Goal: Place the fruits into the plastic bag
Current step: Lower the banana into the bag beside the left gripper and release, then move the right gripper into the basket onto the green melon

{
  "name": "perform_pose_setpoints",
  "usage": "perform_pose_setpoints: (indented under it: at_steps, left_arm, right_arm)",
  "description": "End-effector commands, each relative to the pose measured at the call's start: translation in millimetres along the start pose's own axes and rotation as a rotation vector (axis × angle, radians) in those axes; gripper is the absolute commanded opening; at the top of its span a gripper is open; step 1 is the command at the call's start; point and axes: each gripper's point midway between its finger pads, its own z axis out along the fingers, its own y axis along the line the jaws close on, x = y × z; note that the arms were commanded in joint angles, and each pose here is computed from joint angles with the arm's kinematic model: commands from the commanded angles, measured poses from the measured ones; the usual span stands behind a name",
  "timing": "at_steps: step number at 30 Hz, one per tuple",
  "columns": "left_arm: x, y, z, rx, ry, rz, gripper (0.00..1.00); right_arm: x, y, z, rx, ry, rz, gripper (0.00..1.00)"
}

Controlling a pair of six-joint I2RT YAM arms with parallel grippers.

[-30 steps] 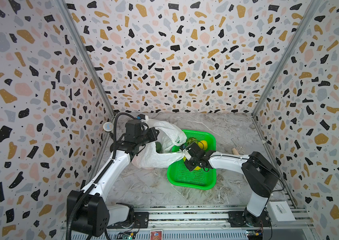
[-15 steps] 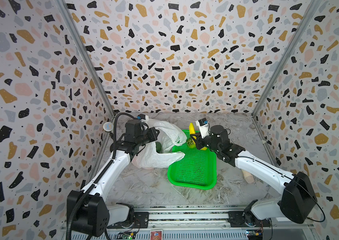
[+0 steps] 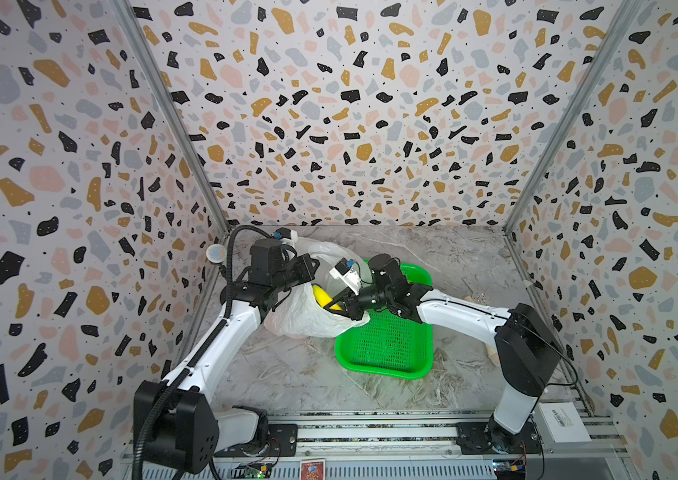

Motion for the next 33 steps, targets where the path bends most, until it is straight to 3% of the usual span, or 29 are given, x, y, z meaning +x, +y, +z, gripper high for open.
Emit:
perform_pose_setpoints:
  at_steps: [1, 8, 10, 11, 13, 15, 21, 28, 33]
  left_arm:
    - [-12.4, -21.3, -10.1, 0.072, -0.048, 0.064, 0.00]
    - [-8.2, -30.2, -14.0, 0.107, -0.040, 0.071, 0.00]
    - [-5.7, -28.7, -13.2, 0.107, -0.037, 0.064, 0.00]
    - [-5.3, -28.3, -12.4, 0.108, -0.037, 0.061, 0.00]
    - [-5.0, -27.1, -11.3, 0.108, -0.038, 0.054, 0.00]
    - [-5.1, -27.5, -10.7, 0.111, -0.038, 0.054, 0.00]
    - [-6.2, -25.5, -10.3, 0.100, -0.042, 0.057, 0.00]
    - [-7.0, -25.4, -9.9, 0.089, -0.035, 0.083, 0.00]
    - [-4.9, -31.3, -12.1, 0.112, -0.013, 0.131, 0.00]
  right_arm:
    - [-49.7, -2.9, -6.9, -0.083, -0.101, 0.048, 0.04]
    - [-104.1, -56.8, 12.9, -0.043, -0.216, 0.192, 0.04]
    - [-117.0, -57.2, 14.0, -0.071, -0.270, 0.244, 0.11]
    - [-121.1, -52.7, 13.6, -0.104, -0.292, 0.257, 0.19]
    - [-123.4, -42.5, 10.1, -0.186, -0.328, 0.296, 0.58]
    - [-120.4, -34.5, 3.7, -0.237, -0.339, 0.304, 0.82]
    - [-108.6, -31.4, -35.2, -0.193, -0.363, 0.297, 0.84]
    - [-72.1, -55.0, -85.3, 0.270, -0.320, 0.234, 0.82]
    - [-52.9, -81.6, -153.7, 0.612, -0.416, 0.267, 0.82]
